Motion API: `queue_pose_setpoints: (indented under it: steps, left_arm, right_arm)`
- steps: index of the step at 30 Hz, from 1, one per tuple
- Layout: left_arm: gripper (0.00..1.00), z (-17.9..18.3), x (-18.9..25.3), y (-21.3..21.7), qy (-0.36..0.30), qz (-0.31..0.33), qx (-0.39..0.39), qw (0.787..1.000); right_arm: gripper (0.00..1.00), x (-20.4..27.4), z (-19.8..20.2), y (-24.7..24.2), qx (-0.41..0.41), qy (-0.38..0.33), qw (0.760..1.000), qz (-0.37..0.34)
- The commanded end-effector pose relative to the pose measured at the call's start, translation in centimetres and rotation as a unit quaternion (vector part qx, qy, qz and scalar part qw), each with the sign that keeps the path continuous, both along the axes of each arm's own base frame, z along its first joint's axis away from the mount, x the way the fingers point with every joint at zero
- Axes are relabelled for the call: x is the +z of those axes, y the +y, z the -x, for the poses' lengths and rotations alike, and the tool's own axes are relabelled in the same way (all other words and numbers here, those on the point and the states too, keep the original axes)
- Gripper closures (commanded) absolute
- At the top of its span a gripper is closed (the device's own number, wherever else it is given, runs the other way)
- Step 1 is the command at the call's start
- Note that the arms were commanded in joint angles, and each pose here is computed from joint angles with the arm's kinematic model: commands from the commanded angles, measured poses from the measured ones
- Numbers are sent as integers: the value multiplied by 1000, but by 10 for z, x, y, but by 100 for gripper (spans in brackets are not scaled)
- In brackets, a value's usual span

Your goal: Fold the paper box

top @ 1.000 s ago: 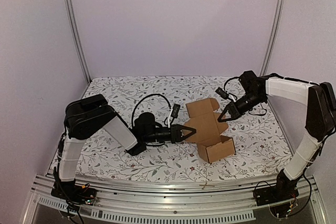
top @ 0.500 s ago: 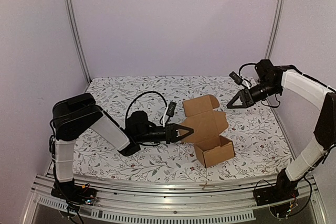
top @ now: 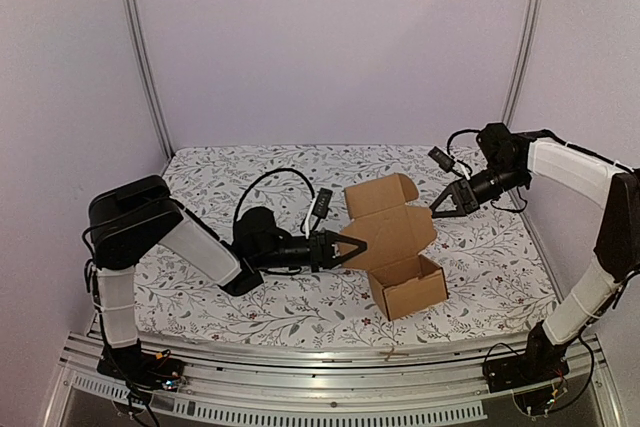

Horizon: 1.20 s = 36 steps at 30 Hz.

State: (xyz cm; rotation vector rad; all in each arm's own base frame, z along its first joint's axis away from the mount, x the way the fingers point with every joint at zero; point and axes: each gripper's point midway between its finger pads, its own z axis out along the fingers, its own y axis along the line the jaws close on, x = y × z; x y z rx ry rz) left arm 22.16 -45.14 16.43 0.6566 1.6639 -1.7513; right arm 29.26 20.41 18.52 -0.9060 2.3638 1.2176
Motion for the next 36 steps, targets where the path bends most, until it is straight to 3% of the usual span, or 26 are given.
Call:
queue_pose_setpoints:
  steps: [1,16,26,32,36]
  left_arm:
    - [100,-8,0,4,-2,-5,29,1000]
    - [100,-15,0,7,-1,-13,46,999]
    - [100,-3,8,0,-3,5,9,1000]
    - [100,1,14,-7,-8,10,-6,1000]
    - [100,0,15,-8,-10,13,-7,1000]
  right_arm:
    - [60,11,29,20,65,8,997,-45]
    - [42,36,84,32,173,86,972,-133]
    - [41,14,66,50,168,85,975,-115]
    - [47,4,69,64,170,84,978,-90]
    - [68,3,66,66,167,90,978,-89]
